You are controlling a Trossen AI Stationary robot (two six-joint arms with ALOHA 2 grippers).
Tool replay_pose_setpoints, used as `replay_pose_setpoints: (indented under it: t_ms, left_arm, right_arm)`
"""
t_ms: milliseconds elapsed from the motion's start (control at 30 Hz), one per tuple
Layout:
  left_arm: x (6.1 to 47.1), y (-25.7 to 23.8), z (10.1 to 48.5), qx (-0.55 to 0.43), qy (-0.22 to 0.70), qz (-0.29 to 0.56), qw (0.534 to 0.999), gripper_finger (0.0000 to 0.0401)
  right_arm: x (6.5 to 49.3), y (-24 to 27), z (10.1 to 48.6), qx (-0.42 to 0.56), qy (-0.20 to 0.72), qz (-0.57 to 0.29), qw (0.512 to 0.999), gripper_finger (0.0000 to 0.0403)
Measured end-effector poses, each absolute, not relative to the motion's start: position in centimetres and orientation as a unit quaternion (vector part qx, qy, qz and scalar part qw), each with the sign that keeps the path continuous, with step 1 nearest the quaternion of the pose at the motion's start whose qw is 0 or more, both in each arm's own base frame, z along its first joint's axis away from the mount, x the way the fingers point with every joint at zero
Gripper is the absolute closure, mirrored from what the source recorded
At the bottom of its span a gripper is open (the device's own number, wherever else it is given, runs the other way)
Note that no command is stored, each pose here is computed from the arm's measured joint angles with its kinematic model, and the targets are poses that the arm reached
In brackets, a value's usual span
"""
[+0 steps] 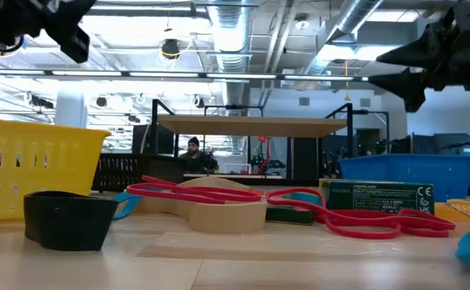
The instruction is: Pick & Place Office Desk Supplies
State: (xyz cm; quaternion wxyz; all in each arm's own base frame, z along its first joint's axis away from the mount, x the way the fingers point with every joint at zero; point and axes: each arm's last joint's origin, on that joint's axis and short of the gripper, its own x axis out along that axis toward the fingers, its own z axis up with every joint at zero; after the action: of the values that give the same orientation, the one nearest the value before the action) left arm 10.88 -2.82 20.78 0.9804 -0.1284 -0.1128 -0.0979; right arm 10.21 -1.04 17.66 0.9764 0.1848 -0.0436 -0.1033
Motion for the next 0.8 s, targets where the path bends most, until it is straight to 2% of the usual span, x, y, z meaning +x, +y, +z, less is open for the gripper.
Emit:
replay_pose_setpoints:
  t_ms: [133,300,467,800]
  left_arm:
    - [12.3,-3.0,20.1,-0.093,-0.087,-0.054,0.99,0.025]
    - [14.5,-3.0,20.4,-0.068,-0.076,-0.035,0.994,0.025]
    - [16.7,-2.9,20.2,-0.019,-0.027,-0.035,0.999,0.025]
    - [17.9,-3.0,19.9,-0.043,-0.007,-0.03,0.999,0.025]
  right_arm:
    - [10.3,-0.9,17.4,0.238,-0.042,-0.082,0.967,0.0175]
    - [10.3,-0.8,17.6,0.246,-0.047,-0.067,0.966,0.0175]
    - [10.4,-0.8,17.3,0.225,-0.032,-0.07,0.971,0.0175]
    - [10.6,-0.8,17.2,0.189,-0.018,-0.067,0.979,0.0175]
